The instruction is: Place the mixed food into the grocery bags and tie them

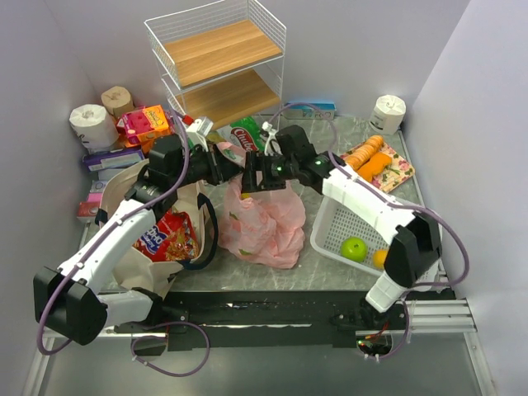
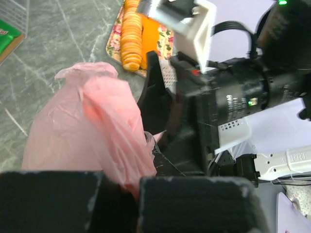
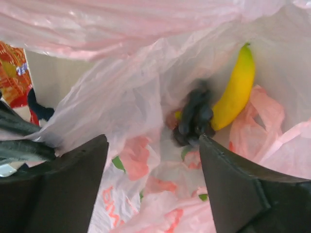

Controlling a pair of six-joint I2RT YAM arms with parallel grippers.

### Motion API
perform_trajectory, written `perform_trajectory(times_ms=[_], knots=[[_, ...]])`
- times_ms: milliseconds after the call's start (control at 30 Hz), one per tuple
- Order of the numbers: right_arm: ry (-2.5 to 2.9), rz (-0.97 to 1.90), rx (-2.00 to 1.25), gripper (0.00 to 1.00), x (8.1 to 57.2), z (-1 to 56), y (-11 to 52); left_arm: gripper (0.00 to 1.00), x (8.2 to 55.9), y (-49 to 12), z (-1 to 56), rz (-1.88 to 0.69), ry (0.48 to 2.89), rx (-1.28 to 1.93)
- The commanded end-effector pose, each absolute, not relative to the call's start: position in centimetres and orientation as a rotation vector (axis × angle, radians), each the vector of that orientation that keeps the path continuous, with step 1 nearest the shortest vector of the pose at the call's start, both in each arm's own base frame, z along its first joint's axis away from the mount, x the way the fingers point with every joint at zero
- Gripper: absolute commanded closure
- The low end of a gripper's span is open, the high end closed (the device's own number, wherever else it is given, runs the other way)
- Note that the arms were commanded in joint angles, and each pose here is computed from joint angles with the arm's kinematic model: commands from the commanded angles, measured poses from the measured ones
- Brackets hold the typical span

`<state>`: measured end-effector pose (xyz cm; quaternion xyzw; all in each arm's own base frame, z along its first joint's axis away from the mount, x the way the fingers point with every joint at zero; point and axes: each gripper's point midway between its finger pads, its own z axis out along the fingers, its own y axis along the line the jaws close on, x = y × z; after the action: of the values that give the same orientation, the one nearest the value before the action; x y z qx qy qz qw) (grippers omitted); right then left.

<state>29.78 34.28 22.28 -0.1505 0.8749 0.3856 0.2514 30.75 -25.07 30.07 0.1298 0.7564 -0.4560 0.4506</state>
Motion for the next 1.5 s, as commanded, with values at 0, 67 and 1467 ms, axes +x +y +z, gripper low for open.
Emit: perform_trajectory(times_ms=[0, 67, 1467], knots=[[2.212, 0.917, -0.373, 0.13, 29.9, 28.3, 29.6, 0.99, 30.5, -25.4, 32.5, -1.142, 1.77, 0.35], [2.271, 0.821, -0.3, 0.12, 28.7, 27.8, 26.1, 0.99, 30.5, -25.3, 32.5, -1.136, 1.766, 0.344], [2.9, -0.025, 0.6, 0.52, 21.4, 6.6, 2.1, 0.99, 30.6, -24.7, 30.3, -1.062, 1.848, 0.365]])
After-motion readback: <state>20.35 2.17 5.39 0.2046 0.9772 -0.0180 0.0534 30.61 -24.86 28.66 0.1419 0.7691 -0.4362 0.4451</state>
